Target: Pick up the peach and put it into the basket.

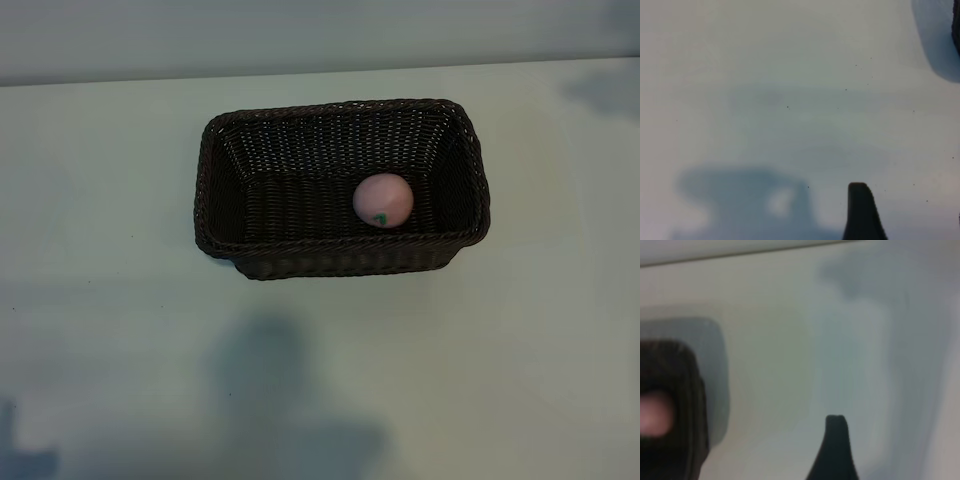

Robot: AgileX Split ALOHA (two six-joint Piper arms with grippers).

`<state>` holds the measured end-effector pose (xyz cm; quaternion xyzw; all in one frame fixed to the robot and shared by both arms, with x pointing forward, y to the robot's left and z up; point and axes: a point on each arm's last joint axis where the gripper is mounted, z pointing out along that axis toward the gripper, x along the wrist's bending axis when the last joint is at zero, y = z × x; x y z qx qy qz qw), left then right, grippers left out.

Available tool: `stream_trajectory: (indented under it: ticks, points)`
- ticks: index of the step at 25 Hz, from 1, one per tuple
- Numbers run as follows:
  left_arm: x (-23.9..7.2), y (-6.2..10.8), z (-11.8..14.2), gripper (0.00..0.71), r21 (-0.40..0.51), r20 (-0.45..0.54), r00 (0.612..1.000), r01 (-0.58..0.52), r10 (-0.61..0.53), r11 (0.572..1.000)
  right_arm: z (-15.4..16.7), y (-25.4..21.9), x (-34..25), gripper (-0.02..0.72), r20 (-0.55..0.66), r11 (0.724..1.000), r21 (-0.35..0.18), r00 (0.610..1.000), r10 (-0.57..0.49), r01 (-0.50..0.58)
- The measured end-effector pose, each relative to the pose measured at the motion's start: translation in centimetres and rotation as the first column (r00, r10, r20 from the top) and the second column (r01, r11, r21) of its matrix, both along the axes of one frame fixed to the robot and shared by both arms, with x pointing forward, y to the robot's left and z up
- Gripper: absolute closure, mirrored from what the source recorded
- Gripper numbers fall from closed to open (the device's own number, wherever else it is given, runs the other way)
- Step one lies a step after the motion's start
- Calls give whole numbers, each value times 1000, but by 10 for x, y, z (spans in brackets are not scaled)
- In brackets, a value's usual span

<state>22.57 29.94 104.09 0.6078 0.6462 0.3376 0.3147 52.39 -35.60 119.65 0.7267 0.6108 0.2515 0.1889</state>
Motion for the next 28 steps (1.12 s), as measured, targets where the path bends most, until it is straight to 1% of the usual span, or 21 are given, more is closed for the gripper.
stream_trajectory:
  ticks: [3, 6, 9, 10, 12, 15, 21, 28]
  points:
    - [0, 0, 0, 247, 1, 0, 1000, 0, 0, 1000, 19, 11, -44, 119, 73, 1000, -19, 997, 1, 1]
    - [0, 0, 0, 247, 1, 0, 1000, 0, 0, 1000, 35, 25, -94, 119, 166, 999, -44, 986, 5, 3]
    - [0, 0, 0, 247, 1, 0, 1000, 0, 0, 1000, 47, 42, -146, 119, 271, 997, -72, 962, 37, -18]
    - [0, 0, 0, 247, 1, 0, 1000, 0, 0, 1000, 51, 49, -168, 119, 318, 996, -84, 946, 54, -29]
    - [0, 0, 0, 247, 1, 0, 1000, 0, 0, 1000, 55, 56, -195, 119, 372, 993, -108, 925, 82, -44]
    - [0, 0, 0, 247, 2, 0, 1000, 2, -2, 1000, 53, 60, -218, 119, 408, 990, -130, 908, 96, -46]
    - [0, 0, 0, 247, 2, 0, 1000, 2, -2, 1000, 42, 64, -252, 119, 456, 988, -135, 881, 124, -70]
    - [0, 0, 0, 247, 2, 0, 1000, 2, -2, 1000, 18, 60, -277, 119, 465, 986, -163, 878, 111, -38]
